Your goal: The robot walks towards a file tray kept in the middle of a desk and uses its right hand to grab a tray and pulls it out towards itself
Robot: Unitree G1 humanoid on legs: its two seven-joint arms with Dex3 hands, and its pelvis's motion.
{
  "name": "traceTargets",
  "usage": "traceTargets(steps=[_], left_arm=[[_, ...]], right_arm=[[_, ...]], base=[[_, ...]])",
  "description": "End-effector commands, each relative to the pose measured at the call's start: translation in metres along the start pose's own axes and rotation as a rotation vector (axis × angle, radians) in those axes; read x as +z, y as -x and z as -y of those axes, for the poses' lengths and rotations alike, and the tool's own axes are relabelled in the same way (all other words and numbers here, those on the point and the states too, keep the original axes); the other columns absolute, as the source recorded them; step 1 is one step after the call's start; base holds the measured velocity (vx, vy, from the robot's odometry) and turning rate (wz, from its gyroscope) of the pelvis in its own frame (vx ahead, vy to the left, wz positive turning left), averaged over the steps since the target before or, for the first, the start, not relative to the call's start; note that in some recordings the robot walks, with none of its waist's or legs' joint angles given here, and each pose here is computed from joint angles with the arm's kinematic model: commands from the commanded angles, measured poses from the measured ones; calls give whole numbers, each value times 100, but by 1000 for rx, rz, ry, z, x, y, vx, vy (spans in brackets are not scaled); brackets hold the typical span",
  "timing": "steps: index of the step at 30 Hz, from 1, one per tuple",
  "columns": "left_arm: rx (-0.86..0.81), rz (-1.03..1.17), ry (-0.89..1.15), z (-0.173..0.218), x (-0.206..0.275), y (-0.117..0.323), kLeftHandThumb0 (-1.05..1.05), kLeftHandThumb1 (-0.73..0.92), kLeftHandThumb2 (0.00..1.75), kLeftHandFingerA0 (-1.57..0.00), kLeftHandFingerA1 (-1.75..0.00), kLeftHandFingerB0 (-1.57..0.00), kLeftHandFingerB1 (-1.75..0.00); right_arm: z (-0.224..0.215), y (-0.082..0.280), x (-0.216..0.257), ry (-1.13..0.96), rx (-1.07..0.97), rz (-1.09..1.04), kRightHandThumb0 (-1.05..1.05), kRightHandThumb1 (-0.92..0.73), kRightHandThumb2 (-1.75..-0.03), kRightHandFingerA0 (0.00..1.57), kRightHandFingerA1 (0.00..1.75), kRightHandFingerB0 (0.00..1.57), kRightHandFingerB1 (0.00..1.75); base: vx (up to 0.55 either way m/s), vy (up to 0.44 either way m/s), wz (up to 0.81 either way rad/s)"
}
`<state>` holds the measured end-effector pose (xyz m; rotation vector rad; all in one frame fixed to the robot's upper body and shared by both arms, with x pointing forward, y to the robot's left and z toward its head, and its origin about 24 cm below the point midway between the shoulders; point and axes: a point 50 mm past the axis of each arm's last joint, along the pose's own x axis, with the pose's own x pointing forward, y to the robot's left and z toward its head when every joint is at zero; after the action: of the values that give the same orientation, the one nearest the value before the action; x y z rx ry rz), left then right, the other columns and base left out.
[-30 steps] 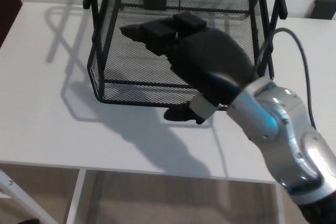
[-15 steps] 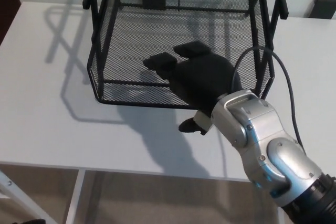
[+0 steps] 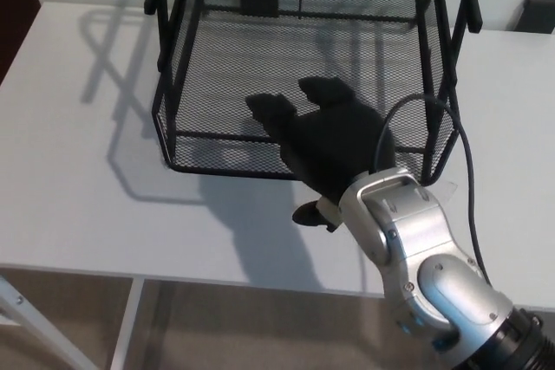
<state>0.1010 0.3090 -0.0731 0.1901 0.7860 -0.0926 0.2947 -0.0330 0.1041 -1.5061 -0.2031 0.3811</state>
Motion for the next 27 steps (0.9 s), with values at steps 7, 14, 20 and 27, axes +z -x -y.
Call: traceTargets(steps=[7,14,20,27], left_arm=[[11,33,-66,-6,8,0,-39,43,66,-58,-48,-49,-46],[7,27,-80,-8,5,0,-41,43,68,-58,-49,-47,-46],[9,32,-64,-9,7,0,-40,42,67,-61,-50,-51,-47],[4,32,-84,-12,9,0,-42,43,68,-58,-50,-48,-47]], right_arm=[[-33,13,-10,9,94,-76,-61,-40,-68,7,29,12,34],[-45,25,-6,-38,123,-91,-54,-40,-55,7,26,16,28],[-45,32,2,-75,131,-77,-53,-37,-66,8,26,13,34],[-50,42,12,-116,119,-61,-28,-17,-78,2,50,0,46]], base=[[0,0,0],[0,0,0],[0,0,0],[0,0,0]])
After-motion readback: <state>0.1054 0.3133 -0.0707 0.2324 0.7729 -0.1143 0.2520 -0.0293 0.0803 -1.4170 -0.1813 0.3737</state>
